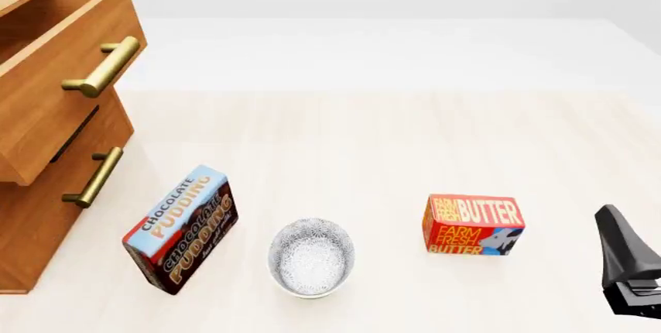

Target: Put the bowl in the top drawer of the cabinet.

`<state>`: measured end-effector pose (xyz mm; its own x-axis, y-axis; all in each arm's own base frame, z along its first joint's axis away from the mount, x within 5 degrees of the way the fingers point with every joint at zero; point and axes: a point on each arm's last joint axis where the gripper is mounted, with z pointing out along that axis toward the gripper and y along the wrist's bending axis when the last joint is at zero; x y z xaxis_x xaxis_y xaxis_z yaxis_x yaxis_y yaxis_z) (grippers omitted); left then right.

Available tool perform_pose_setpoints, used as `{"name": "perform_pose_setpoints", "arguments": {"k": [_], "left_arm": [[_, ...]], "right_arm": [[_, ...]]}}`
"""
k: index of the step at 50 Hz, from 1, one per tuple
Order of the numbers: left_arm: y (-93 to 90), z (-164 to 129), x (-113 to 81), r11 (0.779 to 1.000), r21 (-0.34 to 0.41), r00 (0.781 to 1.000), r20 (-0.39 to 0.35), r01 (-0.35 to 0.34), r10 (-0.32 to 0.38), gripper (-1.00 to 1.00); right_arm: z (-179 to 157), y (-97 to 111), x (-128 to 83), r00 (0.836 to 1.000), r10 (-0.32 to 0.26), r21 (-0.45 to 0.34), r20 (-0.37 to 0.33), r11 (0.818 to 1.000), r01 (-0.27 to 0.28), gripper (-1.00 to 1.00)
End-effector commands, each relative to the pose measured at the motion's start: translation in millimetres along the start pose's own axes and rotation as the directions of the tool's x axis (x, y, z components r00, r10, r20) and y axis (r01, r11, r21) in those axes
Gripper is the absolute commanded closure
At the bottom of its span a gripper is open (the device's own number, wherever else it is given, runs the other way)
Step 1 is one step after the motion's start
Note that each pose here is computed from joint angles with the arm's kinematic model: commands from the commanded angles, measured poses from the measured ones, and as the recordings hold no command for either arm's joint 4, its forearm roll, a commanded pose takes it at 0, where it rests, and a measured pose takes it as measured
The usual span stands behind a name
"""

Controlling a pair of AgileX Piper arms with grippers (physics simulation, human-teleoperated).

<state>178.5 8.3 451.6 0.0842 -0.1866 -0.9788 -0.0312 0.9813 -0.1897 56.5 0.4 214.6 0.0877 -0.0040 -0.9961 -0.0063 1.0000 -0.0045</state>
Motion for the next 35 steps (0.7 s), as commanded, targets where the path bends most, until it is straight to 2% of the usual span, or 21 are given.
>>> {"name": "perform_pose_setpoints", "arguments": {"k": [1,3,5,15,21,35], "left_arm": [[8.5,24,9.8,0.997,-0.046,0.996,-0.049,0.069,-0.071,-1.0],[10.3,27,12.2,0.994,-0.056,0.994,-0.057,0.093,-0.096,-1.0],[11.4,27,12.2,0.994,-0.06,0.995,-0.052,0.086,-0.09,-1.0],[19.9,38,21.8,0.986,-0.102,0.986,-0.083,0.133,-0.142,-1.0],[22.4,39,23.7,0.985,-0.113,0.986,-0.086,0.131,-0.141,-1.0],[27.7,51,43.4,0.977,-0.138,0.974,-0.136,0.161,-0.179,-1.0]], "right_arm": [[0,0,0,1.0,0.0,0.0,0.0,1.0,0.0,-1.0],[0,0,0,1.0,0.0,0.0,0.0,1.0,0.0,-1.0],[0,0,0,1.0,0.0,0.0,0.0,1.0,0.0,-1.0],[0,0,0,1.0,0.0,0.0,0.0,1.0,0.0,-1.0],[0,0,0,1.0,0.0,0.0,0.0,1.0,0.0,-1.0],[0,0,0,1.0,0.0,0.0,0.0,1.0,0.0,-1.0]]}}
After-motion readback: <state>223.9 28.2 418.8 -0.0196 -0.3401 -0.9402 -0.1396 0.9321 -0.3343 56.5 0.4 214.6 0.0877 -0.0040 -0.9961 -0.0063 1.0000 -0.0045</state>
